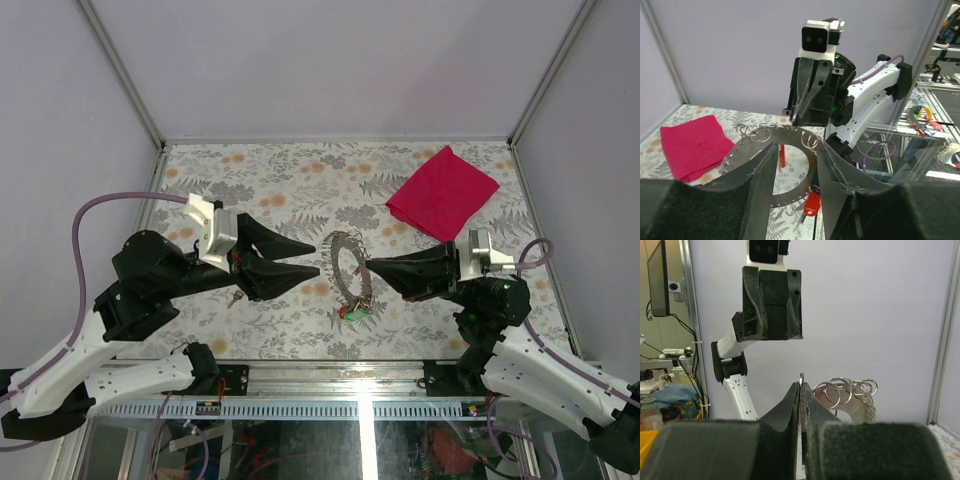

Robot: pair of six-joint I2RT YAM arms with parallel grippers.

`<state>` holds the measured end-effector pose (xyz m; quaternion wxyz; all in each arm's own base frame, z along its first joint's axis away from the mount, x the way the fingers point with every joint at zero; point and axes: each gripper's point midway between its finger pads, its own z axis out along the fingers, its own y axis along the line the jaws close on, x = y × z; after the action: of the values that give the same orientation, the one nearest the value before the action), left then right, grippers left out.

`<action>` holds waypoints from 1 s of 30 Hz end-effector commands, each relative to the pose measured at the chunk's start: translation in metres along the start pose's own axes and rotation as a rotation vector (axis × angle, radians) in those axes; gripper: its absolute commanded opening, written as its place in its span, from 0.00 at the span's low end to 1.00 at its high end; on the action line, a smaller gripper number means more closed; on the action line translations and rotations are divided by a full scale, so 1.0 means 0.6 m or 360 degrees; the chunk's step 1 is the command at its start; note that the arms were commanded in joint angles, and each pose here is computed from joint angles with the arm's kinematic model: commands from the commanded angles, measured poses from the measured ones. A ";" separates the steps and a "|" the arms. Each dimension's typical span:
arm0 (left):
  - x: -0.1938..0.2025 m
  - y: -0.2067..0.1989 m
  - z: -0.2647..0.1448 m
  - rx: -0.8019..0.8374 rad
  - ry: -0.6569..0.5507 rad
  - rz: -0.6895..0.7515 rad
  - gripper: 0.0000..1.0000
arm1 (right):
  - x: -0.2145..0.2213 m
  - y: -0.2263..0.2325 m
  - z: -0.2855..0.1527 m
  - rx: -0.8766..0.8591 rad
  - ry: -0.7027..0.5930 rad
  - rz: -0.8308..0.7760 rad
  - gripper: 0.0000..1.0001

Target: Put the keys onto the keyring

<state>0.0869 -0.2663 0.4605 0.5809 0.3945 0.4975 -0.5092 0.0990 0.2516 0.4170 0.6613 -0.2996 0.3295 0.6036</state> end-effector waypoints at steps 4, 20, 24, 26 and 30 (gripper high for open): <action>-0.027 -0.019 0.024 0.0154 -0.0149 0.0005 0.36 | -0.090 0.023 0.018 -0.0091 -0.0311 -0.0084 0.00; -0.028 -0.007 0.061 0.0173 -0.0151 0.0056 0.27 | -0.111 0.026 0.053 -0.0210 -0.0370 -0.0139 0.00; -0.033 -0.005 0.063 0.0170 -0.0163 0.0067 0.24 | -0.110 0.024 0.060 -0.0223 -0.0366 -0.0149 0.00; -0.030 -0.001 0.065 0.0156 -0.0159 0.0071 0.24 | -0.109 0.025 0.063 -0.0240 -0.0359 -0.0152 0.00; -0.026 0.005 0.072 0.0139 -0.0154 0.0083 0.24 | -0.104 0.023 0.067 -0.0252 -0.0347 -0.0148 0.00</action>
<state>0.0963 -0.3069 0.4567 0.5639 0.4142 0.4738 -0.5347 0.1034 0.2652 0.4514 0.6659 -0.2997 0.2714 0.6270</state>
